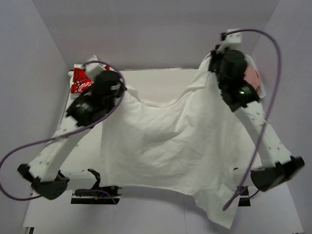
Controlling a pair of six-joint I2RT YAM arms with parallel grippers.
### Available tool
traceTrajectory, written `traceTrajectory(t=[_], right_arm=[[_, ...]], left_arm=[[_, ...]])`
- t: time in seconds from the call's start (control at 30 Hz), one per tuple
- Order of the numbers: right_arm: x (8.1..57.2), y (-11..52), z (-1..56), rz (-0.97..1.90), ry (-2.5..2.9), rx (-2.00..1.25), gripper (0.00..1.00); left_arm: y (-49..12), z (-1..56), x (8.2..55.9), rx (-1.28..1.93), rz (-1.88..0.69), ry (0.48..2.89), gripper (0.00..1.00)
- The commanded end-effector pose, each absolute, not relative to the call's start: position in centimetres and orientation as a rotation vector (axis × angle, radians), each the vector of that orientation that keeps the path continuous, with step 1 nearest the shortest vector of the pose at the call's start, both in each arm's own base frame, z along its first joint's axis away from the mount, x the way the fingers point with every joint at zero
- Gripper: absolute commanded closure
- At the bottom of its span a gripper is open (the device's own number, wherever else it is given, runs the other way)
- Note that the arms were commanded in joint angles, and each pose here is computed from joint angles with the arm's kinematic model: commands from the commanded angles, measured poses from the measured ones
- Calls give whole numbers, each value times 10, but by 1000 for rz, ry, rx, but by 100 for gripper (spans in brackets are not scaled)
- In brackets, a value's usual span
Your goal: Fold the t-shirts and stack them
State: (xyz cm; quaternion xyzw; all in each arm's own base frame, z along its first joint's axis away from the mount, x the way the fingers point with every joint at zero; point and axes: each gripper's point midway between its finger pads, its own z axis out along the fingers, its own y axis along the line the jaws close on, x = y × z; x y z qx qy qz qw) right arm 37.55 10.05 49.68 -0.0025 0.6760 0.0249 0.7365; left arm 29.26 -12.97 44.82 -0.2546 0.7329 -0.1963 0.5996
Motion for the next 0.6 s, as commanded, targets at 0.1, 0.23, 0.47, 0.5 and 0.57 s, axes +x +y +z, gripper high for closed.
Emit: traceTrajectory(t=[0.1, 0.23, 0.47, 0.5, 0.57], right_arm=[[464, 116, 343, -42, 1734, 57, 100], [508, 126, 246, -37, 1921, 73, 100], [562, 144, 162, -93, 2161, 39, 10], [562, 142, 163, -117, 2165, 36, 10], [554, 139, 179, -117, 2141, 46, 10]], left_arm=[[-83, 303, 354, -824, -45, 1822, 100], [-73, 178, 418, -864, 64, 2113, 100], [-85, 129, 515, -728, 88, 2321, 13], [-91, 130, 521, -689, 54, 2327, 0], [-96, 136, 523, -660, 4, 2314, 0]])
